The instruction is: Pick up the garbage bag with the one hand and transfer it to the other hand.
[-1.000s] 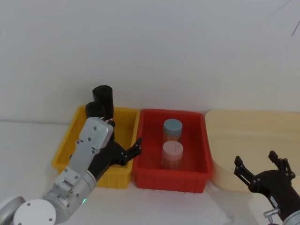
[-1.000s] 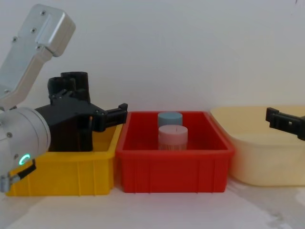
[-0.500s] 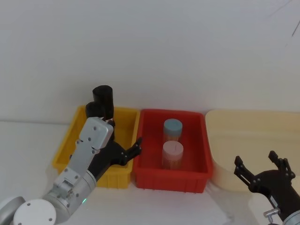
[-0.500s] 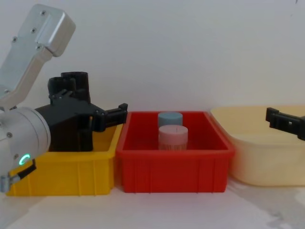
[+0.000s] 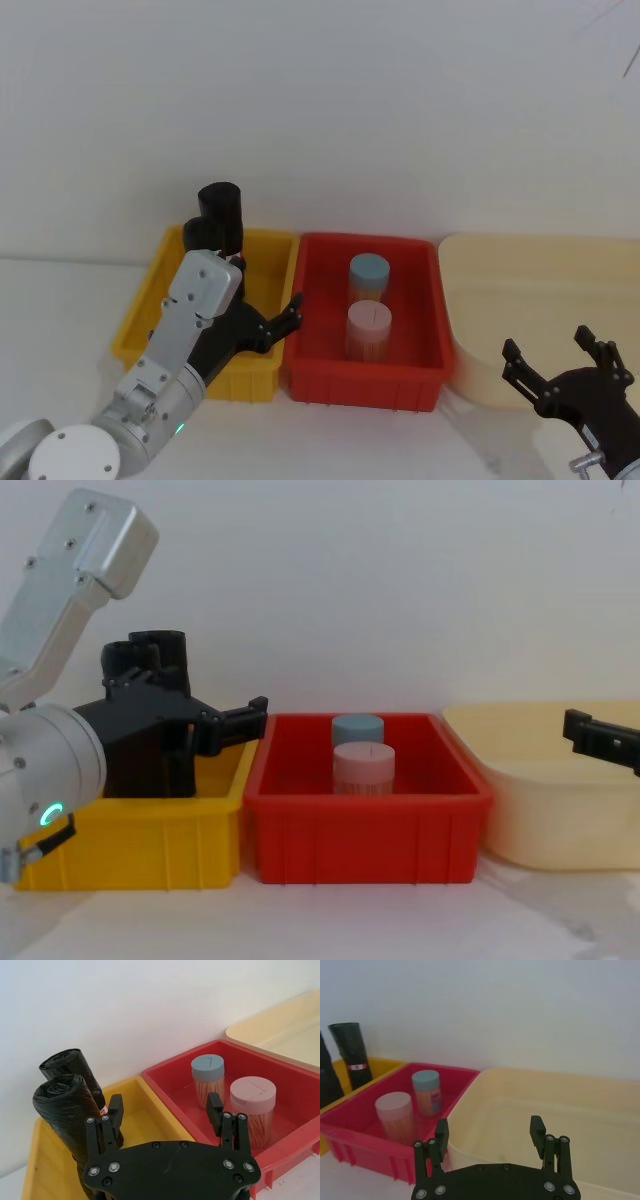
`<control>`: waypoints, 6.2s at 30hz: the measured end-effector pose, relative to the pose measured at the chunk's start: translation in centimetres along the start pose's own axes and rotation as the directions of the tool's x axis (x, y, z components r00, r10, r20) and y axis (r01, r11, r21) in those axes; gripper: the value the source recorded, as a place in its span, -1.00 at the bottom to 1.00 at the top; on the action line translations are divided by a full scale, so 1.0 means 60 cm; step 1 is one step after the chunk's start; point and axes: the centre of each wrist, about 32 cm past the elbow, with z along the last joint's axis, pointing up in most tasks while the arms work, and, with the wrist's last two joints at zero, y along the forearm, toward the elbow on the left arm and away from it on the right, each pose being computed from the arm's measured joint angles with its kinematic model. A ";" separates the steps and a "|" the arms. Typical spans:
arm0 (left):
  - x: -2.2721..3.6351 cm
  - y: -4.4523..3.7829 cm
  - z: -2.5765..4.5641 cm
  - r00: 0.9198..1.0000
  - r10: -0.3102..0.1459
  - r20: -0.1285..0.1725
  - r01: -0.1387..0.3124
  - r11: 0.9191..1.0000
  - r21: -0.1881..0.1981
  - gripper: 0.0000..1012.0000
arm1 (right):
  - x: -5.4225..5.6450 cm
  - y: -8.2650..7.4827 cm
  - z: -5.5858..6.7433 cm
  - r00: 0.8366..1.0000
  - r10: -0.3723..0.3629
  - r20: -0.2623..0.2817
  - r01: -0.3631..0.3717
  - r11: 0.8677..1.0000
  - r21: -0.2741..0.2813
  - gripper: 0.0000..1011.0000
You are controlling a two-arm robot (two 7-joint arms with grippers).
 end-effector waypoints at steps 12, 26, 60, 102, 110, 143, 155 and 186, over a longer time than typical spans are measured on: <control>0.0000 0.000 0.000 1.000 0.000 0.000 0.000 1.000 0.000 0.98 | 0.013 -0.012 0.017 0.992 0.118 0.053 -0.120 0.993 0.023 0.98; 0.0000 0.000 0.000 1.000 0.000 0.000 0.000 1.000 0.000 0.98 | 0.005 0.020 0.046 0.947 0.299 0.118 -0.303 0.953 0.019 0.98; 0.0000 0.000 0.000 1.000 0.000 0.000 0.000 1.000 0.000 0.98 | 0.019 0.180 0.157 0.835 0.530 0.149 -0.457 0.818 -0.350 0.98; 0.0000 0.000 0.000 1.000 0.000 0.000 0.000 1.000 0.000 0.98 | -0.002 0.286 0.134 0.795 0.585 0.157 -0.454 0.747 -0.486 0.98; 0.0000 0.000 0.000 1.000 0.000 0.000 0.000 1.000 0.000 0.98 | -0.006 0.297 0.129 0.796 0.586 0.151 -0.457 0.745 -0.485 0.98; 0.0001 0.000 0.000 1.000 0.000 0.000 0.000 1.000 0.000 0.98 | -0.004 0.297 0.137 0.804 0.572 0.163 -0.451 0.765 -0.460 0.36; 0.0000 0.000 0.000 1.000 0.000 0.000 0.000 1.000 0.000 0.98 | 0.032 0.250 0.197 0.852 0.479 0.210 -0.393 0.852 -0.346 0.36; 0.0000 0.000 0.000 1.000 0.000 0.000 0.000 1.000 0.000 0.98 | 0.132 0.180 0.240 0.946 0.181 0.269 -0.092 0.945 -0.313 0.36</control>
